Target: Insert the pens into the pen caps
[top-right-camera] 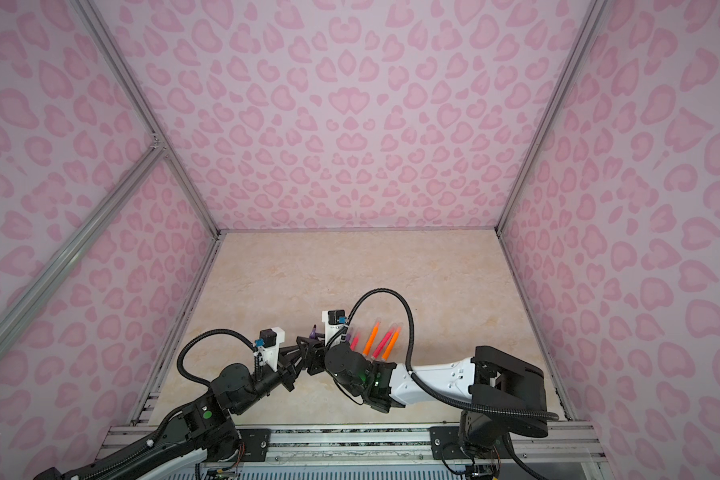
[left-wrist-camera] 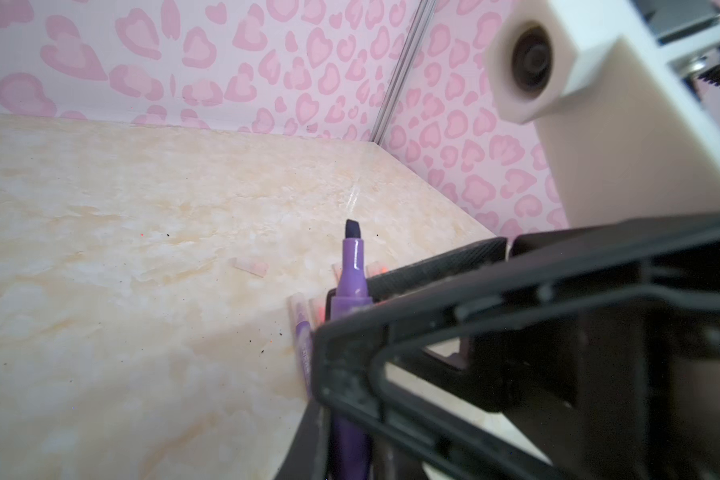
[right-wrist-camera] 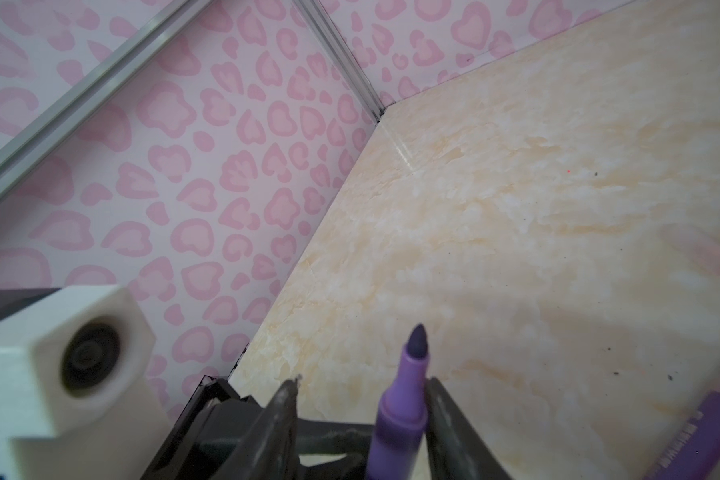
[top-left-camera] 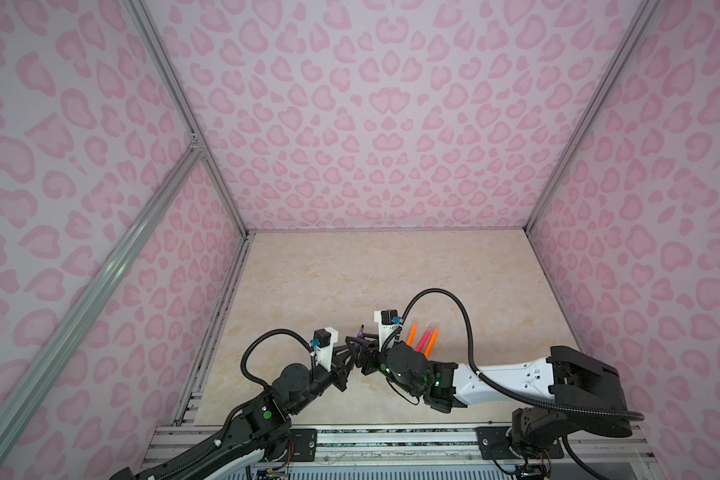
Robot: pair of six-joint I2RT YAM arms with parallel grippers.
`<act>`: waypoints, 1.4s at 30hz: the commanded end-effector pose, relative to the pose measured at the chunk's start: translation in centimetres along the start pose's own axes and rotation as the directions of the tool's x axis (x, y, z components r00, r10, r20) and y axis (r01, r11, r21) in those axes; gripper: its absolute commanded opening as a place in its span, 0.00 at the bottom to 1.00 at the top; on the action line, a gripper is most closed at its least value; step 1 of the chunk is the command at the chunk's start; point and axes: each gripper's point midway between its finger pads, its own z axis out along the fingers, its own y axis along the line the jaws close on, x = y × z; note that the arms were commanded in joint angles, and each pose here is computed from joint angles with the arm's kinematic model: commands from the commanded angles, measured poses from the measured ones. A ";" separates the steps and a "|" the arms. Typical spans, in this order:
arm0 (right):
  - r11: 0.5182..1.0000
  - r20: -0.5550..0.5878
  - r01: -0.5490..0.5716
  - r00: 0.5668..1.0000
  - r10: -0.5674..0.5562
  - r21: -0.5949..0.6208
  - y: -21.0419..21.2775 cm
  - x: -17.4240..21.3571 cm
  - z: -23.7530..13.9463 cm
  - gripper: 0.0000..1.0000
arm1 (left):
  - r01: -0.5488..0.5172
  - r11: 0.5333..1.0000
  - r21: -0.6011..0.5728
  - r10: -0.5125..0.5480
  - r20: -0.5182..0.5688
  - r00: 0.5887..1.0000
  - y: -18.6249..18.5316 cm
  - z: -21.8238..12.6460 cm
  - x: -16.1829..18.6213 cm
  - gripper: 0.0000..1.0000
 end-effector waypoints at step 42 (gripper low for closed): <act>0.987 0.008 0.081 0.997 -0.083 0.136 -0.9 0.8 1.7 0.09 | 0.010 1.000 0.021 -0.009 -0.035 0.999 -0.5 0.4 0.4 0.31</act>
